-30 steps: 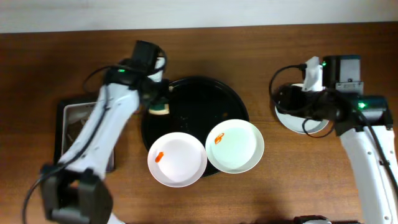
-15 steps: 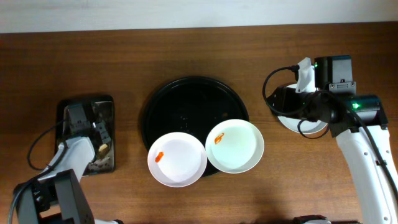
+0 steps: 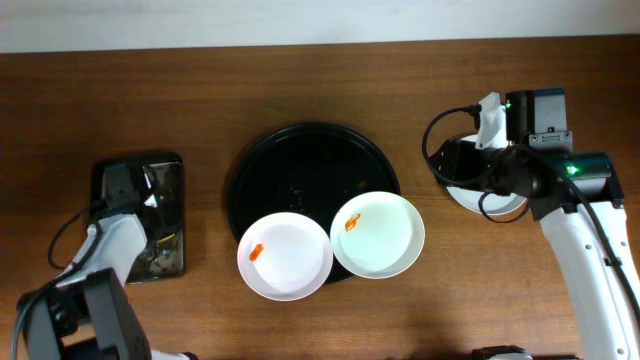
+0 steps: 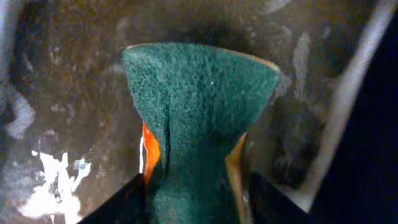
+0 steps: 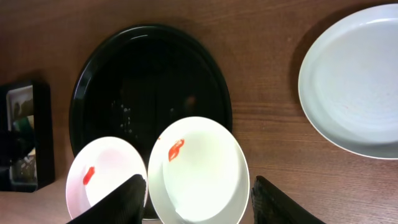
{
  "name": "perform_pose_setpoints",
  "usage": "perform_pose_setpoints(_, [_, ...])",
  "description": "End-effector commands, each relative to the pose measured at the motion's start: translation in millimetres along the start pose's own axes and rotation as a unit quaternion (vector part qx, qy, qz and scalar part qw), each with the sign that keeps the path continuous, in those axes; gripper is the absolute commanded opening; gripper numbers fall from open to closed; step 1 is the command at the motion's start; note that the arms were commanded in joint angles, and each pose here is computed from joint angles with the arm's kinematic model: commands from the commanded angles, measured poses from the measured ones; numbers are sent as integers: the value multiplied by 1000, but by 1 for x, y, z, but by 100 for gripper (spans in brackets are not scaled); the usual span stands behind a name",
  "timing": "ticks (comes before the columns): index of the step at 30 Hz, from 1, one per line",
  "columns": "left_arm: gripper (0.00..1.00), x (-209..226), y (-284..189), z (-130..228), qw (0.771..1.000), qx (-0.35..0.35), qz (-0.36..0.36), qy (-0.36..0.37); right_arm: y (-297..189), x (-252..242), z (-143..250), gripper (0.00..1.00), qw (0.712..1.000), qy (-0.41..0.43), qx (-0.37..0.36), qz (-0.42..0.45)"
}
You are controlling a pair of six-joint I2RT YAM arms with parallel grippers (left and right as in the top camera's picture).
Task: Clean dirty plates on tray and stack at the side
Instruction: 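Dip the sponge in the soapy tray with the left gripper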
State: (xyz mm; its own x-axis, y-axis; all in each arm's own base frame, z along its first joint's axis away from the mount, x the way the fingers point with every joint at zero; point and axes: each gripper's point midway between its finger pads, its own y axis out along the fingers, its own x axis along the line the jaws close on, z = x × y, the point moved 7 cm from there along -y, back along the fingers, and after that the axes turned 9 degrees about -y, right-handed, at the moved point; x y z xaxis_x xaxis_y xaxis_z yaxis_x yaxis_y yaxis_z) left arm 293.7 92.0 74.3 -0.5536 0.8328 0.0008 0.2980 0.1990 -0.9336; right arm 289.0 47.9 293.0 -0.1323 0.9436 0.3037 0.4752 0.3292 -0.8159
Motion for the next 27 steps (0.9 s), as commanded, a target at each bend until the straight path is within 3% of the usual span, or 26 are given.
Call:
perform_pose_setpoints(1, [52,-9,-10,-8,999,21,41,-3,-3,3,-2,56,1000,-10,-7,1])
perform_pose_setpoints(4, [53,-15,-46,-41,999,16,42,-3,-3,3,-2,56,1000,-10,-7,1])
perform_pose_setpoints(8, [54,-10,-19,-32,999,46,5,0,-3,3,-2,56,1000,-10,-7,1])
perform_pose_setpoints(12, [37,-9,30,-10,993,116,-18,-5,-3,2,-1,57,1000,-9,-3,1])
perform_pose_setpoints(14, [3,-10,29,-15,994,107,-15,-6,-3,2,-1,57,1000,-9,-3,1])
perform_pose_setpoints(19, [0,-10,-29,-54,999,47,-24,-4,-3,2,-1,57,1000,-9,-3,1])
perform_pose_setpoints(20, [15,-9,-32,-55,999,44,-24,-4,-3,2,-1,57,1000,-9,-3,1])
perform_pose_setpoints(21, [48,-8,-28,-51,998,52,-27,-3,-3,2,-1,56,1000,-9,-3,1])
perform_pose_setpoints(22, [63,-7,-25,-46,998,58,-31,-2,-3,2,-1,57,1000,-9,-3,1])
perform_pose_setpoints(26, [67,-1,-3,-27,998,48,-40,-3,-3,2,0,57,1000,-8,-2,1])
perform_pose_setpoints(27, [60,-2,3,-28,999,29,-33,-6,-3,2,0,57,1000,-8,-2,1])
